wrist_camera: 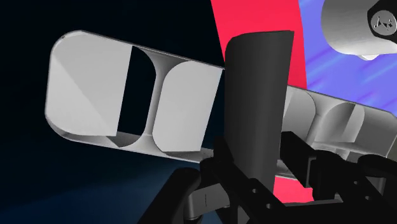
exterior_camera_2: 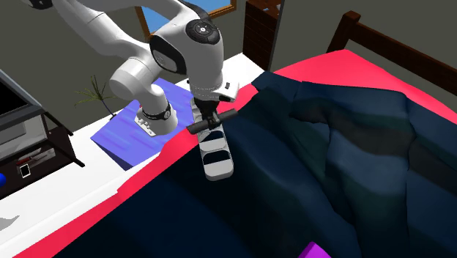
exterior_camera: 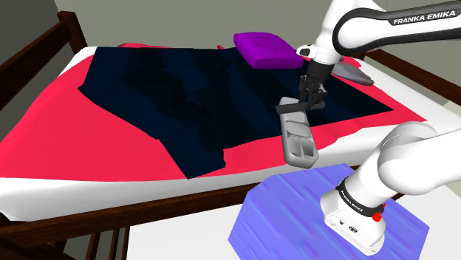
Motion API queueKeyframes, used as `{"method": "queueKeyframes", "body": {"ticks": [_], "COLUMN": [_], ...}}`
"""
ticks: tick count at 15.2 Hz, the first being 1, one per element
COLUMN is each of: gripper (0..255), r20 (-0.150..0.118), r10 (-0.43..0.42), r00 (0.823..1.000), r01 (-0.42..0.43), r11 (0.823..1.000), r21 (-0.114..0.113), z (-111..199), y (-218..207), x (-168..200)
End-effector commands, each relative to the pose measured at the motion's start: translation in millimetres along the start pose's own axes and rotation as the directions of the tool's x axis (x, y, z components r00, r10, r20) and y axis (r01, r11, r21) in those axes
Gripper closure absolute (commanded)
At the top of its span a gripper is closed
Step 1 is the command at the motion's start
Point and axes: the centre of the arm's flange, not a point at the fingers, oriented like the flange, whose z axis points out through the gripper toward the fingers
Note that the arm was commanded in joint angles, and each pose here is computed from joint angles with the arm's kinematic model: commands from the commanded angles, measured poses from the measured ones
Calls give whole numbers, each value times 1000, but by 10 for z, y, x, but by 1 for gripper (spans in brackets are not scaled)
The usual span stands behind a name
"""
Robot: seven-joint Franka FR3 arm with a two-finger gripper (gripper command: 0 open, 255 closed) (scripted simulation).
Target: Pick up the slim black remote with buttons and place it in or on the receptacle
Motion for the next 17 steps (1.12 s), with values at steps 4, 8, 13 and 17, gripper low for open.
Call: {"method": "queueKeyframes", "body": {"ticks": [4,8,13,17], "gripper": [255,255,255,255], "r20": [0,0,0,0], "r10": [-1,-1,-1,-1], "r00": [1000,1000,1000,1000], "r01": [1,1,1,1], "r11": [1000,1000,1000,1000], "r21": [0,0,0,0], "z": [250,460,639,639], "y": [-104,-87,-73,-73], "x": [-95,-93,-91,-91]}}
